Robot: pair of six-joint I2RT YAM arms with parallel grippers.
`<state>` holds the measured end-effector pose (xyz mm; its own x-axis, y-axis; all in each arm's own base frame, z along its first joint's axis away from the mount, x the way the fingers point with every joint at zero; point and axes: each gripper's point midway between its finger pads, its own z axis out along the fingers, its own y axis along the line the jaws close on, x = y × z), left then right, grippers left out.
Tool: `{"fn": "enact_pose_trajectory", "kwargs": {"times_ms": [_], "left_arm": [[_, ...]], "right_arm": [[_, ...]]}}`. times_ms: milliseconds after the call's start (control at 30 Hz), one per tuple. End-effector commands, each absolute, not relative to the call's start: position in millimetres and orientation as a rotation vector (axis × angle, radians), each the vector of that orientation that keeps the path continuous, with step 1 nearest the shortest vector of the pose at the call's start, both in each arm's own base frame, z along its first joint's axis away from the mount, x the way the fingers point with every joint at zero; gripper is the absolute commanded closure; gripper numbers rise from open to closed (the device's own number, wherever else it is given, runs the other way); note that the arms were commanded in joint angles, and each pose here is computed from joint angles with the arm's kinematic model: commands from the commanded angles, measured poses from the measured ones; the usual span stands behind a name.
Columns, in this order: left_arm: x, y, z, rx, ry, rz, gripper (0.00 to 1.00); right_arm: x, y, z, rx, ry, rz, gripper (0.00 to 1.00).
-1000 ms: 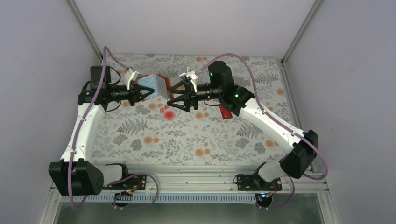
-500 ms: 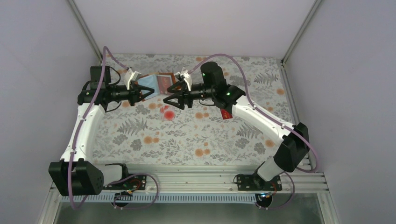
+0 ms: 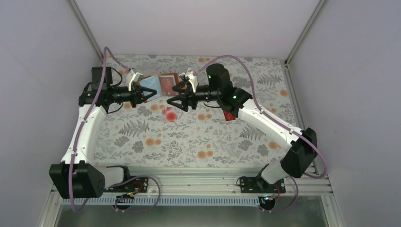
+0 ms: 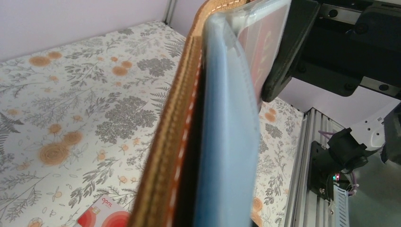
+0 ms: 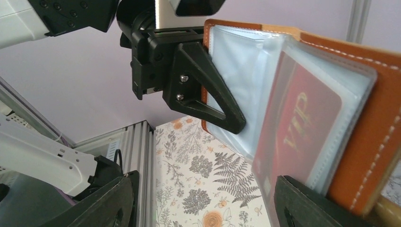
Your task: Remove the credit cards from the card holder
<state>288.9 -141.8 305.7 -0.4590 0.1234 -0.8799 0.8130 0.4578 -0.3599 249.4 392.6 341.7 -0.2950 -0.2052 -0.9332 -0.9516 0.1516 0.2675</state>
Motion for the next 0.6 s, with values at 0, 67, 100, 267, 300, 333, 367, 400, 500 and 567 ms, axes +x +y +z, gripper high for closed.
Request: {"fn": "enact_pose_trajectory", "kwargs": {"times_ms": [0,67,100,267,300,333,367,400,500,567], "left_arm": [[280.9,-145.3,313.9,0.822,1.825,-1.066,0.98],[280.6,-145.8,314.3,0.824,1.821,-1.071,0.97],[280.3,-145.9,314.4,0.826,1.820,-1.072,0.98],[278.5,-146.7,314.6,0.833,1.815,-1.079,0.98],[278.6,-146.7,314.4,0.832,1.815,-1.080,0.98],[278.9,-146.5,314.3,0.831,1.816,-1.080,0.98],[278.7,-146.8,314.2,0.832,1.816,-1.081,0.98],[278.4,-146.9,314.5,0.833,1.814,-1.081,0.98],[277.5,-146.9,314.6,0.837,1.813,-1.080,0.98],[276.1,-147.1,315.6,0.841,1.809,-1.079,0.98]], "right_arm": [[259.3,379.5,350.5,-1.084,1.629,1.144,0.24],[261.3,377.3,351.3,-1.075,1.633,1.145,0.24],[261.8,376.4,351.9,-1.071,1.634,1.144,0.23],[258.2,374.1,357.3,-1.084,1.608,1.184,0.22],[257.0,375.4,356.6,-1.092,1.609,1.199,0.22],[256.9,376.6,356.5,-1.097,1.610,1.207,0.23],[256.5,377.8,355.4,-1.103,1.611,1.217,0.23],[256.0,378.9,354.2,-1.107,1.612,1.226,0.23],[255.6,378.9,353.9,-1.113,1.607,1.227,0.22],[254.6,376.3,355.7,-1.114,1.600,1.217,0.22]]}}
